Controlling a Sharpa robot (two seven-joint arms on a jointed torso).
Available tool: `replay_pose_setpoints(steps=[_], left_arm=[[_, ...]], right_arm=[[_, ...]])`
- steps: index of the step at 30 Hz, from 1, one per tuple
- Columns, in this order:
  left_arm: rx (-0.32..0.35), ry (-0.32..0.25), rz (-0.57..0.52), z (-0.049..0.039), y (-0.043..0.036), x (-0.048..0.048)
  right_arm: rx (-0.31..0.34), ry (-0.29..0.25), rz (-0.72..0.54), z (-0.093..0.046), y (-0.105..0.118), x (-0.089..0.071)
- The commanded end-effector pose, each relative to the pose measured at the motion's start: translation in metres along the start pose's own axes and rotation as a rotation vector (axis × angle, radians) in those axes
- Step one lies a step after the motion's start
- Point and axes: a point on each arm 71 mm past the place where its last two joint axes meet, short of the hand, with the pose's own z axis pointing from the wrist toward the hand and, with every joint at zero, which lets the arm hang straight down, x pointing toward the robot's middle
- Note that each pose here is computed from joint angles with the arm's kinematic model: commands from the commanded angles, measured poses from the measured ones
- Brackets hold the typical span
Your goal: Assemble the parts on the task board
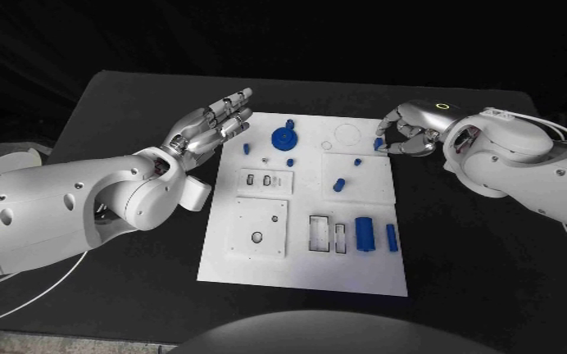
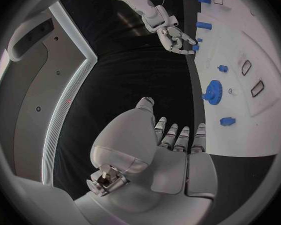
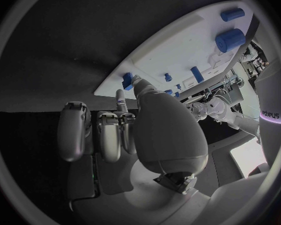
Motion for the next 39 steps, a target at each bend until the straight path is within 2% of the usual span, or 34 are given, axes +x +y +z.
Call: replay_pose_setpoints(steps=[1, 26, 39], left_arm=[[0.013, 0.020, -0.009, 0.0000, -0.0011, 0.0018], [0.008, 0.026, -0.013, -0.0004, -0.0008, 0.0022], [0.004, 0.024, -0.012, -0.0006, -0.0004, 0.0011]], right_arm=[[-0.002, 0.007, -0.002, 0.0006, 0.0003, 0.0010], [-0.014, 0.006, 0.007, 0.0037, 0.0053, 0.0080], [-0.030, -0.126, 0.033, 0.0022, 0.0059, 0.0008]])
